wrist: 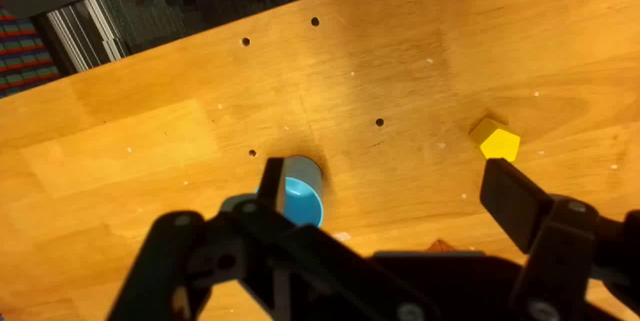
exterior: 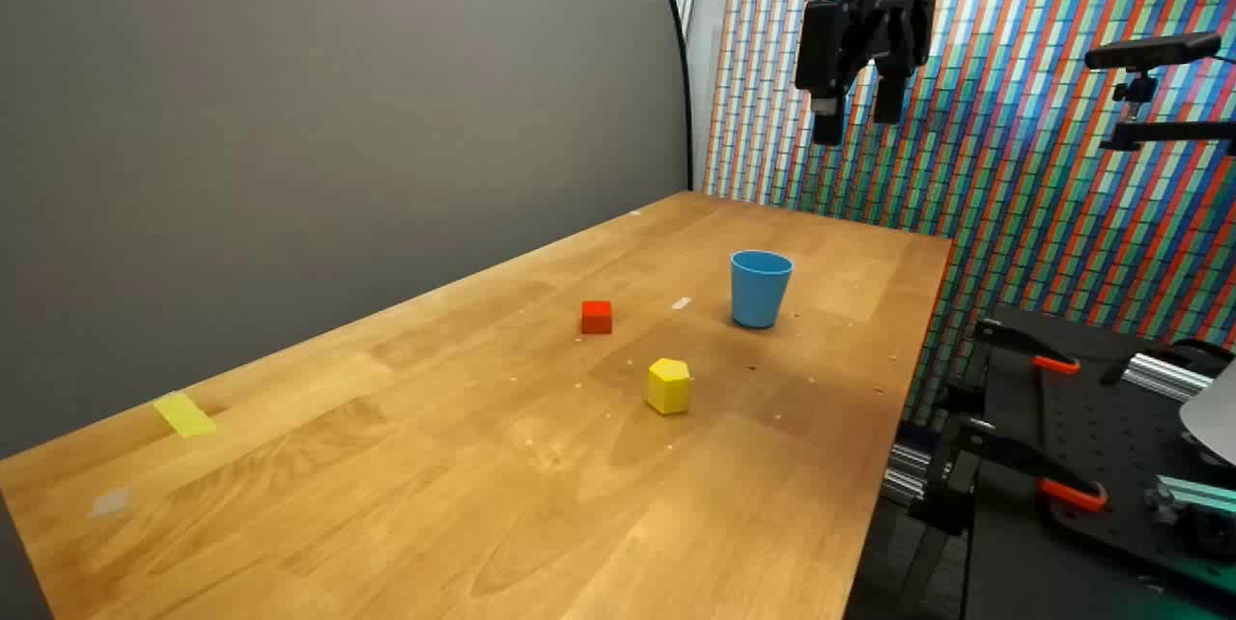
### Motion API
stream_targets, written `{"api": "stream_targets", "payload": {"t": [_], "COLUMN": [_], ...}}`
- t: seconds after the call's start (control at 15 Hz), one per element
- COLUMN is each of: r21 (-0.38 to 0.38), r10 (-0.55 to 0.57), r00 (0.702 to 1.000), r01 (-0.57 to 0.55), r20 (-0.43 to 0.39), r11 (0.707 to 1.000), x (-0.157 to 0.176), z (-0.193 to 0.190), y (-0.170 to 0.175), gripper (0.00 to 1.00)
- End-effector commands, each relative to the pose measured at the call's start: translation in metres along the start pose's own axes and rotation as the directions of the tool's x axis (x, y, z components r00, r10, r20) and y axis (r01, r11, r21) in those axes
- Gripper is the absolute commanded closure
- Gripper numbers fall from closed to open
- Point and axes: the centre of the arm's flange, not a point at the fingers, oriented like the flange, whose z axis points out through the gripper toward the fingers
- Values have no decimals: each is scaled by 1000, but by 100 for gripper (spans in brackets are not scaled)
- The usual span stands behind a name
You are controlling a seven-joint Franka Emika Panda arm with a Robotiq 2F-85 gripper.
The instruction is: Pick up the yellow block from the table and put it in the light blue cup.
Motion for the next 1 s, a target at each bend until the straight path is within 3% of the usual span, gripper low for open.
{"api": "stream_targets", "payload": {"t": [0.0,0.6,0.93], "r21": [1,2,102], "r10": [0,0,-6], "r00": [1000,1000,1000], "r01": [0,0,7], "r20": [-1,-3,-11], "r11": [1000,1000,995], "x": [0,1,40], "z": [-1,-2,52], "y": [0,0,-48], "gripper": [0,0,0]}}
